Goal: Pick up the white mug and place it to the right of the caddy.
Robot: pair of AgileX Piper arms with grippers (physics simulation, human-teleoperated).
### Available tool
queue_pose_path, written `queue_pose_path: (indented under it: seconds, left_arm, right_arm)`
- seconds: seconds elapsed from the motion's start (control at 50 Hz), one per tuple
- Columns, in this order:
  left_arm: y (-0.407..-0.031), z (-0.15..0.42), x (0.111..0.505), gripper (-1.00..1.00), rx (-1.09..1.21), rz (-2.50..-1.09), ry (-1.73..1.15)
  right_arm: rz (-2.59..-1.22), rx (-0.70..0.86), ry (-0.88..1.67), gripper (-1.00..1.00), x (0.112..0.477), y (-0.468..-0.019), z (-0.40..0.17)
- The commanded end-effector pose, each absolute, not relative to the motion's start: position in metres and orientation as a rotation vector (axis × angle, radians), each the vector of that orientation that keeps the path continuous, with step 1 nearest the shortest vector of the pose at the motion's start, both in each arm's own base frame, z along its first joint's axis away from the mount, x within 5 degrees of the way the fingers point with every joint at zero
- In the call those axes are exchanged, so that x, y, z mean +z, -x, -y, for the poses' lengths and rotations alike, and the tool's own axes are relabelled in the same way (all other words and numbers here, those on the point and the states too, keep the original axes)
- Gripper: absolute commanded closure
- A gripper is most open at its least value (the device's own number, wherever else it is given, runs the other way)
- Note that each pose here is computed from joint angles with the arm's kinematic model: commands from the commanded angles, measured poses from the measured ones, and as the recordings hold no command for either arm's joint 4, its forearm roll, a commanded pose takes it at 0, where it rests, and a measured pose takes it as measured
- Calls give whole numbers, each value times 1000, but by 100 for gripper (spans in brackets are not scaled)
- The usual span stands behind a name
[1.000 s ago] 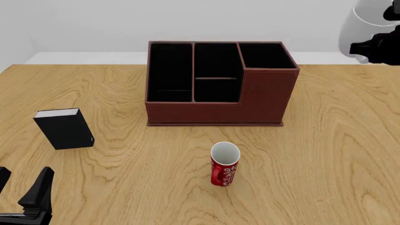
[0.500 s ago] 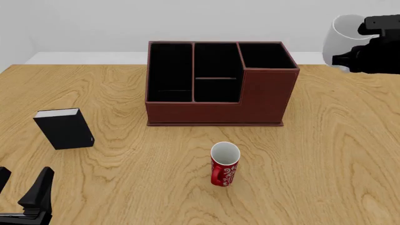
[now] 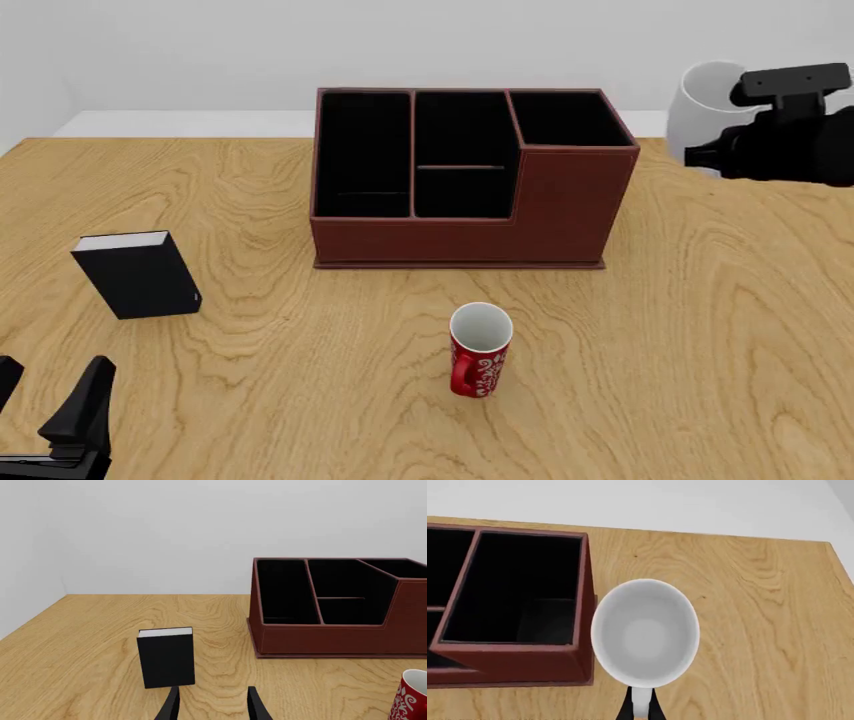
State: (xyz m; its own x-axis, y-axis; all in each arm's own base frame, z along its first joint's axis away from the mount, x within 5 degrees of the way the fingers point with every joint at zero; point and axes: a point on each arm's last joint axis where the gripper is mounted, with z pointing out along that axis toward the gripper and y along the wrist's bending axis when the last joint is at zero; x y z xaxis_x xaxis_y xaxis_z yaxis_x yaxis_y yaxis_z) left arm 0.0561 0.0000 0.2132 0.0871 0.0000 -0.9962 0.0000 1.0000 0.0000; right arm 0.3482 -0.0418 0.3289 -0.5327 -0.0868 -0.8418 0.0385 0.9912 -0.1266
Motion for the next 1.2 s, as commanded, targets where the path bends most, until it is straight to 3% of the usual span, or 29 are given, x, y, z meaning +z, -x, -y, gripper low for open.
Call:
queue_pose_path:
  seconds: [0.02, 0.6, 1.2]
  left_arm:
    - [-56, 0, 213, -100, 0, -1484, 0]
    - [-56, 0, 213, -100, 0, -1484, 0]
    - [-56, 0, 213, -100, 0, -1484, 0]
  right_arm:
    - [-2133, -158, 37, 100, 319, -353, 41]
    - [-2133, -143, -3, 100, 313, -378, 47]
    - [-2191, -145, -39, 100, 268, -395, 58]
